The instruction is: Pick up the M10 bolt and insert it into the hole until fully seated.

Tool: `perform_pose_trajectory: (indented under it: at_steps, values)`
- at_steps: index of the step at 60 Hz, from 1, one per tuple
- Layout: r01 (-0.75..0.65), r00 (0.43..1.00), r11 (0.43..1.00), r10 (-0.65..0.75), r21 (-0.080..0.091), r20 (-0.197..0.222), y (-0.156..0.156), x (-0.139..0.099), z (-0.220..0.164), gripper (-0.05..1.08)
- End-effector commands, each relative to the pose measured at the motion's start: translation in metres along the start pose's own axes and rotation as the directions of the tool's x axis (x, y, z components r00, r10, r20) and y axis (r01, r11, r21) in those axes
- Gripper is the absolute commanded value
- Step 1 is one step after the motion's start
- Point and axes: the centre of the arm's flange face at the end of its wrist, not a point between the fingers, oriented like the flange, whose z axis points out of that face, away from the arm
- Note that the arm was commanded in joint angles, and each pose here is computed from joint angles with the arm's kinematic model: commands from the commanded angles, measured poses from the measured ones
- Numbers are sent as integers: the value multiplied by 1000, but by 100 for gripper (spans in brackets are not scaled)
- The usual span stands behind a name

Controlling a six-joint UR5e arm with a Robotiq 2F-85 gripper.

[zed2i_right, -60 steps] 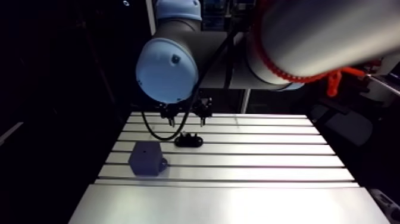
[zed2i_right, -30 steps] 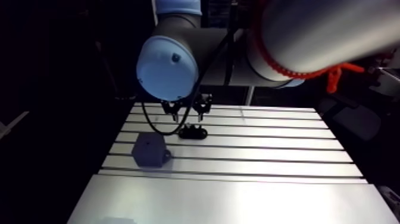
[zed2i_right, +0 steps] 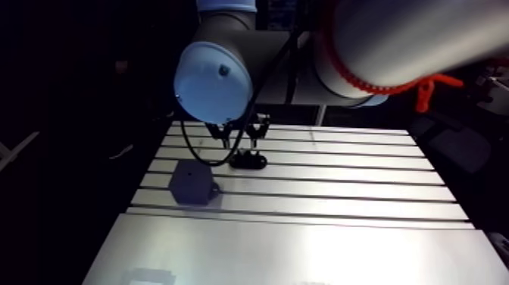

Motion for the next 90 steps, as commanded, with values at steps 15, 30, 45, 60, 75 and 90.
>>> perform_pose_trajectory:
  at_steps: [15, 30, 45, 60, 75, 90]
  values:
    - [0, 1000, 1000, 0, 1, 19, 0, 4, 16, 40]
    - [2, 1000, 1000, -2, -1, 15, 0, 8, 24, 42]
    - [2, 1000, 1000, -2, -1, 20, 0, 9, 28, 44]
    - [2, 1000, 1000, -2, 0, 23, 0, 9, 30, 51]
    - [5, 1000, 1000, -5, 1, 20, -2, 9, 28, 58]
    - [5, 1000, 1000, -5, 1, 21, -2, 8, 29, 68]
